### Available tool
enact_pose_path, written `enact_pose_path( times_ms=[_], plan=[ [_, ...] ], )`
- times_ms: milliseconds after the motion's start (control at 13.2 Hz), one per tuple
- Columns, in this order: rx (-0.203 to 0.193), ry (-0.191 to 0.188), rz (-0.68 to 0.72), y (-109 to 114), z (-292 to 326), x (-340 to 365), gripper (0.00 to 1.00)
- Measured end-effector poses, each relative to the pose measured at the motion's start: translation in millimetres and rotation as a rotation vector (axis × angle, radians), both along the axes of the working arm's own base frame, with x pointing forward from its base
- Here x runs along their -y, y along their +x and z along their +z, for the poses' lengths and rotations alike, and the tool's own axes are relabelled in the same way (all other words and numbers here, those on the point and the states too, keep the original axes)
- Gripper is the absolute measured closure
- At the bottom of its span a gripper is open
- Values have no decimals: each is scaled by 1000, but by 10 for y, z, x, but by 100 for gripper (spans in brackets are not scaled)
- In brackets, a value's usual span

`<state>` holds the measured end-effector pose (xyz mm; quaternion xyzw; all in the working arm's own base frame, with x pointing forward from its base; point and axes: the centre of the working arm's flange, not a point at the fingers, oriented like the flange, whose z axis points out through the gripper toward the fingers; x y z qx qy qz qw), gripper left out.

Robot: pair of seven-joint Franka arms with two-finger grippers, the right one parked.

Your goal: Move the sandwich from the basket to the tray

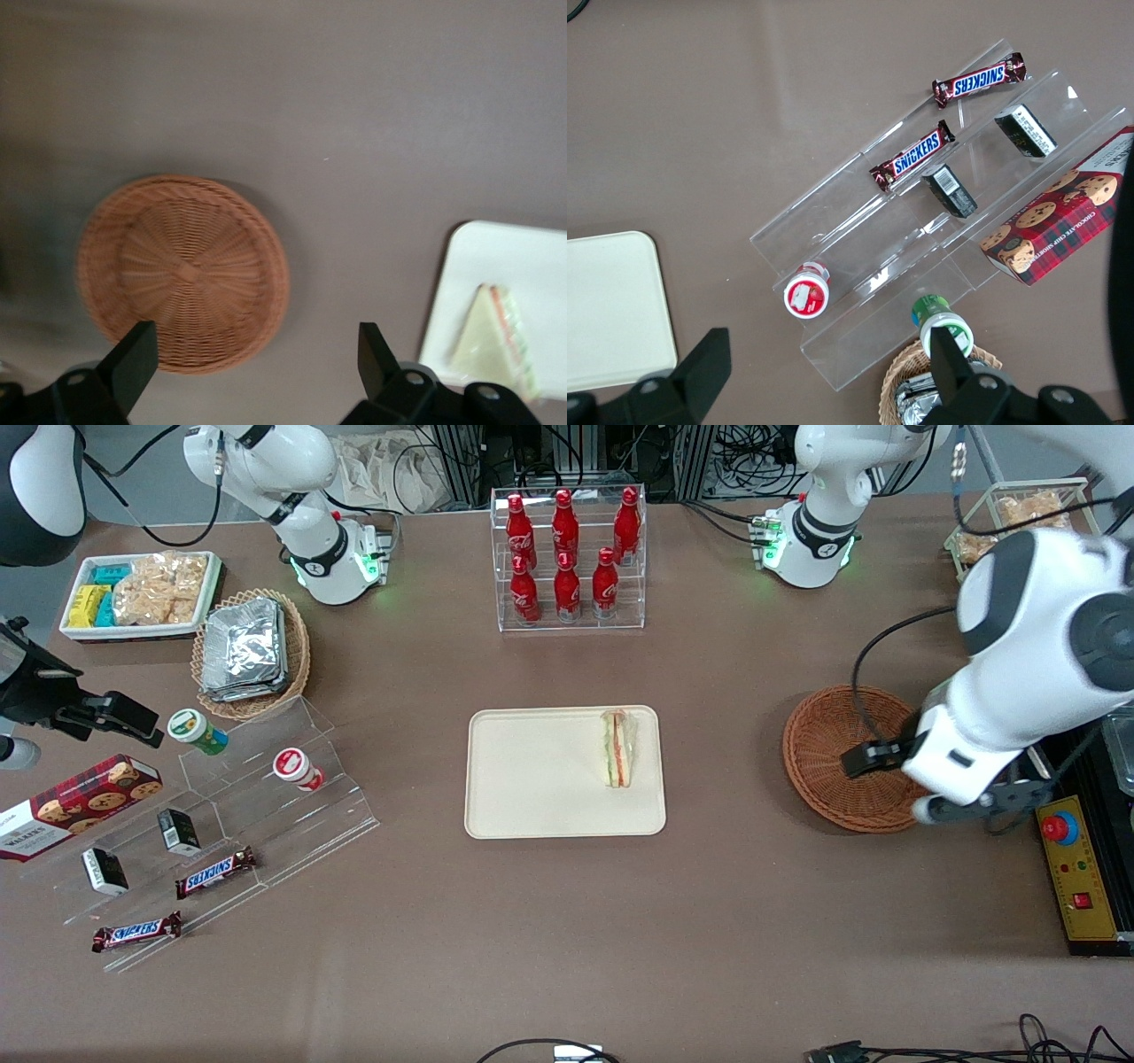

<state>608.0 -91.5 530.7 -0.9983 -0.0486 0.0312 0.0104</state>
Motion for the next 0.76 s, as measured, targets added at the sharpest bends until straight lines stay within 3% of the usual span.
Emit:
enact_pose_path(
  times_ms=[455,759],
  plan=[
    [24,27,-152,-567,666,-443,0],
    [20,35,-225,-758,868,-451,0]
  ],
)
